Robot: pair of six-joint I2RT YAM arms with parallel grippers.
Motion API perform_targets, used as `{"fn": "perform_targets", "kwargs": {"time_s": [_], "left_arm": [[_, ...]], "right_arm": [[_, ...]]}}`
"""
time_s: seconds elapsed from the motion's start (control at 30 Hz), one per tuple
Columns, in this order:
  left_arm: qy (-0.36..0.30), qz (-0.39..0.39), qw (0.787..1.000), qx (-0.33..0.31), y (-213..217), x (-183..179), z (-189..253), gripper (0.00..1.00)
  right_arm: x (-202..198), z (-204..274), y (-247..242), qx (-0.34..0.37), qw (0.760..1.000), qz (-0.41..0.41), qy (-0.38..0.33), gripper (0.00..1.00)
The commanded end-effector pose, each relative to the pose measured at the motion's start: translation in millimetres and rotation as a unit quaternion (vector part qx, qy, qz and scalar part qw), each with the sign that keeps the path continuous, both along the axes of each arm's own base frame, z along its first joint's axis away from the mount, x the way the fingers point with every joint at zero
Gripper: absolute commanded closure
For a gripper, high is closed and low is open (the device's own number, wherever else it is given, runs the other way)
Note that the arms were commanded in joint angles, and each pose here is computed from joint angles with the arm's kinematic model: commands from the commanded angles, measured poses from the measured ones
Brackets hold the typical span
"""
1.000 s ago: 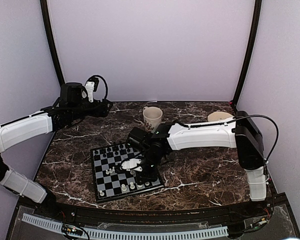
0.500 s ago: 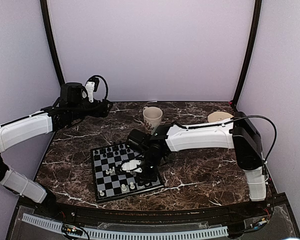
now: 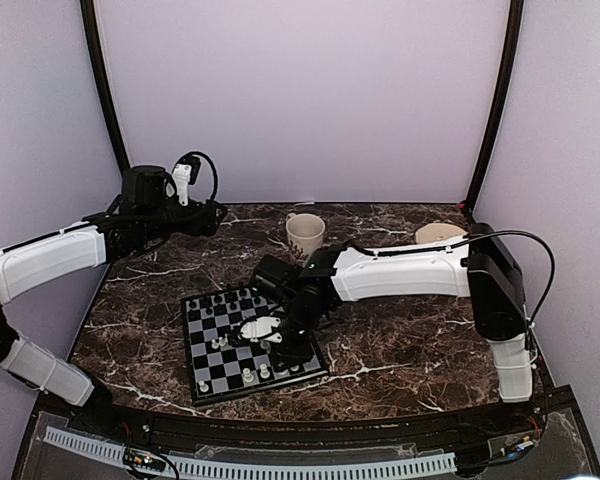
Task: Set up the chess pieces on the board
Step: Place the bishop on f1, then pick up the bishop from the chessboard.
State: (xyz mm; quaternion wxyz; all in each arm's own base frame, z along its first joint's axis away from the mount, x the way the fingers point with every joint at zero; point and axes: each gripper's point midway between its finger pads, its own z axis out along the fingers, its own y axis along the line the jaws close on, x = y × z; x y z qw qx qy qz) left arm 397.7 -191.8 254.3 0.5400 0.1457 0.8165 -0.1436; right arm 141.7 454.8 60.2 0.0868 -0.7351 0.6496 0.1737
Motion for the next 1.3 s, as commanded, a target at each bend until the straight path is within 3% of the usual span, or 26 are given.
{"fn": "perform_targets", "kwargs": {"time_s": [0.0, 0.17, 0.4, 0.5, 0.73, 0.9, 1.1, 1.27], "left_arm": [[-0.007, -0.008, 1.0, 0.008, -2.0, 0.5, 6.4, 0.12], [-0.013, -0.046, 0.999, 0.004, -13.6, -3.8, 3.0, 0.12], [0.012, -0.104, 0.994, 0.022, -31.2, -10.3, -8.5, 0.32], [0.03, -0.127, 0.99, 0.047, -45.2, -16.5, -10.4, 0.33], [0.127, -0.215, 0.961, 0.12, -97.2, -60.4, -44.5, 0.43], [0.191, -0.228, 0.94, 0.171, -112.9, -90.7, -75.3, 0.47], [0.246, -0.255, 0.91, 0.214, -126.4, -124.3, -107.6, 0.58], [0.266, -0.271, 0.887, 0.261, -132.8, -143.7, -131.2, 0.59]], "right_arm": [[6.2, 44.7, 3.5, 0.041, 0.999, -0.003, -0.021, 0.67], [21.6, 78.8, -18.1, 0.08, 0.996, -0.026, -0.011, 0.66], [61.1, 100.0, -71.3, 0.129, 0.987, -0.09, -0.009, 0.66], [77.5, 105.4, -100.1, 0.153, 0.98, -0.127, -0.013, 0.66], [109.3, 89.6, -161.6, 0.19, 0.958, -0.212, -0.038, 0.67], [135.1, 90.6, -191.5, 0.197, 0.943, -0.258, -0.067, 0.66], [141.9, 98.5, -196.8, 0.206, 0.939, -0.264, -0.081, 0.66], [140.3, 91.5, -196.7, 0.201, 0.941, -0.261, -0.074, 0.66]]}}
